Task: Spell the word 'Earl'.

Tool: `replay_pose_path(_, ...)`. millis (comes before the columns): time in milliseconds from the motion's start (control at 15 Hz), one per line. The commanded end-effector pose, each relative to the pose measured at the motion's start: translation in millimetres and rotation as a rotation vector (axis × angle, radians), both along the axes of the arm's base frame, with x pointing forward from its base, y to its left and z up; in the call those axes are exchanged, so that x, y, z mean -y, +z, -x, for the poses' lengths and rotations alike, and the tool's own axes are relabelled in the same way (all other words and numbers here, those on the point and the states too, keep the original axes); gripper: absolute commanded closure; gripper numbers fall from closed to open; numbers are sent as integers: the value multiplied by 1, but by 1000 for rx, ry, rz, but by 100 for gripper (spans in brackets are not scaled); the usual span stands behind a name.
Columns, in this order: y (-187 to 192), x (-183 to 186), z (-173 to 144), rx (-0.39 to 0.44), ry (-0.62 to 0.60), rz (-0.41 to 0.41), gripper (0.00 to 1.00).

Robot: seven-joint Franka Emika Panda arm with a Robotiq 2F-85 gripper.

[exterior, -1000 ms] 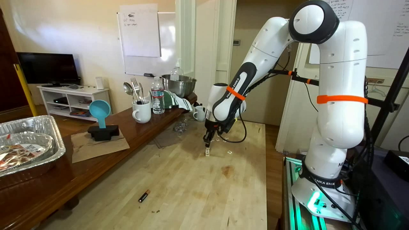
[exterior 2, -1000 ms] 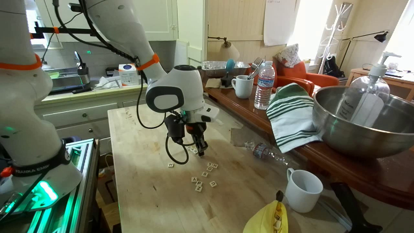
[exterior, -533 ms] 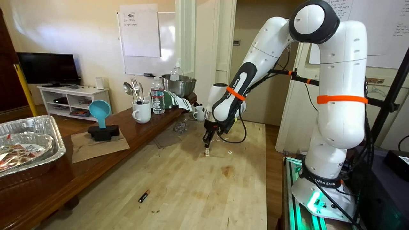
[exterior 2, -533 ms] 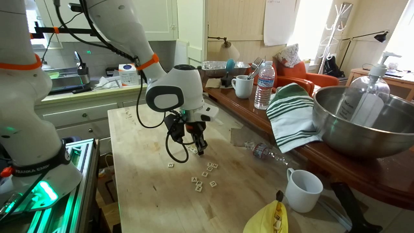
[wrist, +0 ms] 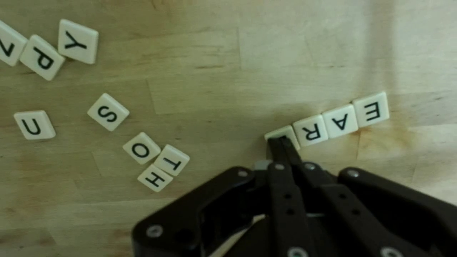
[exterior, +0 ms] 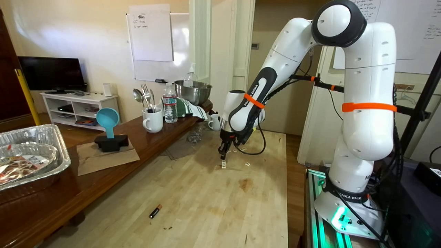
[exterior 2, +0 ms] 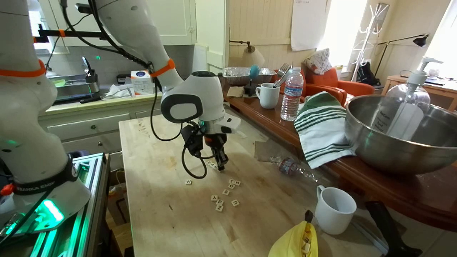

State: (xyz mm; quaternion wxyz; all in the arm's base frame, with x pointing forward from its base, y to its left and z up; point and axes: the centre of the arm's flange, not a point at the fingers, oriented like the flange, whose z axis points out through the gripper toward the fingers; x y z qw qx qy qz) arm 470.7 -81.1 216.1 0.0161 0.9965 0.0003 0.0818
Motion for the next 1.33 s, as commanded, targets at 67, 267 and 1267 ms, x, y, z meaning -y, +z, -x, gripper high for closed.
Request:
replay_pose_path(67, -15, -9, 11, -71, -19, -7, 100)
replay_pose_path(267, -13, -7, 11, -67, -26, -1, 100)
replay_pose_path(1267, 9, -2, 9, -15, -49, 2, 100)
